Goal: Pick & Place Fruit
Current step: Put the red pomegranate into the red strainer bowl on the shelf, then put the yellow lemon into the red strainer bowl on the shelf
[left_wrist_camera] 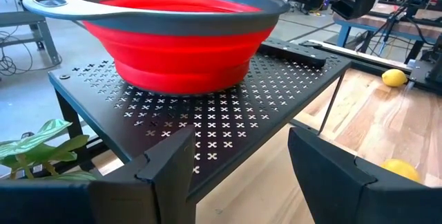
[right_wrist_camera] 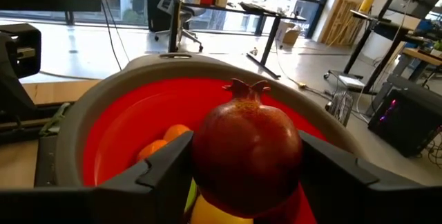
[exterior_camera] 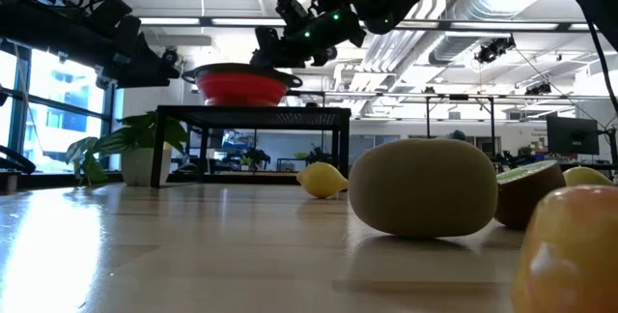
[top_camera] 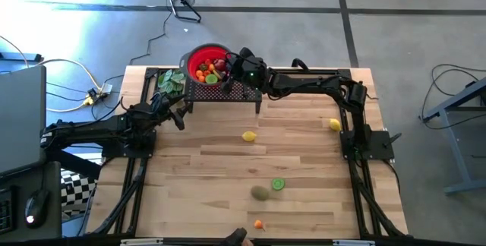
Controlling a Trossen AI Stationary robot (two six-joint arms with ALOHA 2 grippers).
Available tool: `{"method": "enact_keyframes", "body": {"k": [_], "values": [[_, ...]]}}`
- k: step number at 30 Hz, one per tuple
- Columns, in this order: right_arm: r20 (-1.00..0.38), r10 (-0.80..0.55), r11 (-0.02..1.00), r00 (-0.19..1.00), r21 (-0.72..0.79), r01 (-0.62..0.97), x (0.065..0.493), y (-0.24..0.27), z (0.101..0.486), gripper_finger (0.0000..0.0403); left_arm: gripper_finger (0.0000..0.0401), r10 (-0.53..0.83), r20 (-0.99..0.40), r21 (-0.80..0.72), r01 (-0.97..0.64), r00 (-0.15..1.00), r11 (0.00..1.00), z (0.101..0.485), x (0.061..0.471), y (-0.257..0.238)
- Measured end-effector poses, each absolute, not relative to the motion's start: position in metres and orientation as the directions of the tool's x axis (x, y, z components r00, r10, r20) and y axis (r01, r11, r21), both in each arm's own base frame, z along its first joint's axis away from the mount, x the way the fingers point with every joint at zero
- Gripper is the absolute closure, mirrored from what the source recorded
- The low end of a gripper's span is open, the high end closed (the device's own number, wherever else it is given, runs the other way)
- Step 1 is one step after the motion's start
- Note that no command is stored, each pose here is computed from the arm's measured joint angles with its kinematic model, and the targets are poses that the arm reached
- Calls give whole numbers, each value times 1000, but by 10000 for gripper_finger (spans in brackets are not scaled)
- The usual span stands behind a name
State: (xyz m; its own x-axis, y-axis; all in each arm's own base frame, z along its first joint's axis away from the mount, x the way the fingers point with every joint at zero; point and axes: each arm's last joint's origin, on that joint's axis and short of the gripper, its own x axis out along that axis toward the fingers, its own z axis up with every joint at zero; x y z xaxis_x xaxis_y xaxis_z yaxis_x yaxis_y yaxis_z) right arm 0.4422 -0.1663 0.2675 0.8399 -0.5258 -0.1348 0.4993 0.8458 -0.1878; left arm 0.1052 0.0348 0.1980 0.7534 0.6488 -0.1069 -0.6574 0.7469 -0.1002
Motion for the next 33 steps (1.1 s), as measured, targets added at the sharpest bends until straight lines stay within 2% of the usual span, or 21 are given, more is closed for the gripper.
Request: {"method": "enact_keyframes", "body": {"k": [3,10,15,22,27,33], "values": [[-135,-526,846,840,-188,499,442,-166,268,162,173,649,-107,-100,-657,754,747,198,105,35],[-135,-546,834,827,-181,521,442,-165,267,99,173,648,-107,-100,-657,754,747,198,105,35],[-142,-623,768,769,-297,568,438,-154,279,85,173,648,-107,-101,-656,754,748,198,105,35],[-182,-629,753,756,-385,534,415,-124,322,138,173,646,-107,-100,-655,755,749,198,105,35],[-312,-604,784,733,-400,476,383,-100,347,194,173,646,-108,-99,-655,755,749,198,105,35],[-481,-543,840,689,-329,432,347,-72,361,266,173,647,-114,-96,-656,754,748,197,105,35]]}}
